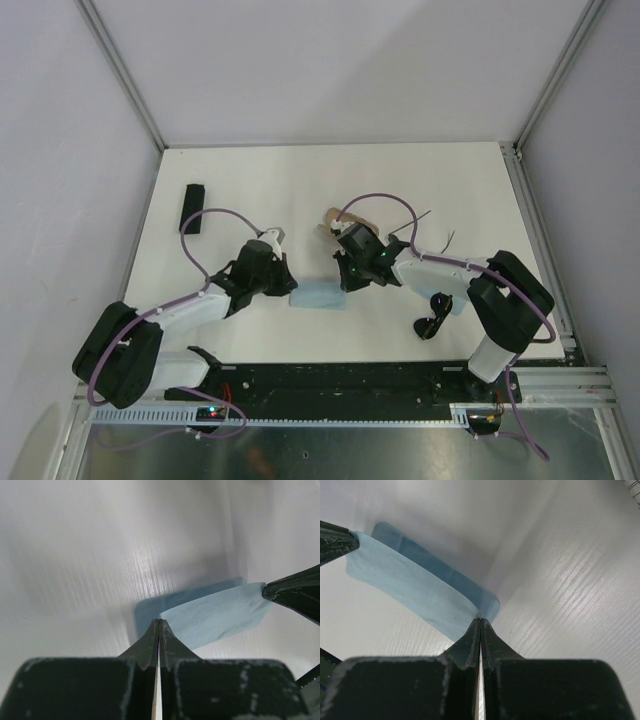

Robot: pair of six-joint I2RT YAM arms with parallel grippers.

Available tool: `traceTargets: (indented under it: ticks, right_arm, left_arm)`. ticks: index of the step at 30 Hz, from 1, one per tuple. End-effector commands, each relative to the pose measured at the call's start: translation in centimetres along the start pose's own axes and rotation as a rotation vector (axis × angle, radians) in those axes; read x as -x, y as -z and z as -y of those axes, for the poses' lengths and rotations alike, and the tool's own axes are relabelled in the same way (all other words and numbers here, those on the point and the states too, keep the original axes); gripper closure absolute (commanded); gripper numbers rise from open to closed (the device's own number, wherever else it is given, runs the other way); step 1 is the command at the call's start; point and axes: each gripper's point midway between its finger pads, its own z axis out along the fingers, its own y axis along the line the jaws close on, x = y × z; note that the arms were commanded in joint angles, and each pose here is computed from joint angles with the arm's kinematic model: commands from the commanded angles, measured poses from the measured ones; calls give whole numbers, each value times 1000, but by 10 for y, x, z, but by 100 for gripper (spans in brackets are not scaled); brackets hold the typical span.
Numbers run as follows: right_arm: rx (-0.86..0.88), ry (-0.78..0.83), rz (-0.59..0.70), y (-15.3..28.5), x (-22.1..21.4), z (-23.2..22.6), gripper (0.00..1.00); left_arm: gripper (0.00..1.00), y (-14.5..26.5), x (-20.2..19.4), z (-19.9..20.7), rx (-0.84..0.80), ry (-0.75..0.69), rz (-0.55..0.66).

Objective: Organize the sunglasses

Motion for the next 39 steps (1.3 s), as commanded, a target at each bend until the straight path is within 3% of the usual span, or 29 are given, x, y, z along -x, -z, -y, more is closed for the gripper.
traceTargets:
  ticks: [1,17,22,25,27,31,39]
  right_arm:
    - [-7,9,22,-5,6,3,100]
    - [-13,-1,17,-10,6,8,98]
    - [-74,-22,38,-9,10,19,67]
    - [-92,-31,52,-3,13,22,60]
    - [-108,-33,60,2,14,24,58]
    - [-117,-25,59,12,11,20,57]
    - [-115,-73,35,19,-16,5,58]
  left_arm:
    - [100,-3,27,8,-6,-50,80]
    - [97,-20,25,3,13,-82,57]
    - [60,-19,31,5,12,-79,74]
    - [43,-10,39,10,0,-79,112]
    - [38,-2,44,11,3,-73,133]
    - [37,10,40,10,11,-51,124]
    - [44,20,-5,-1,24,46,1]
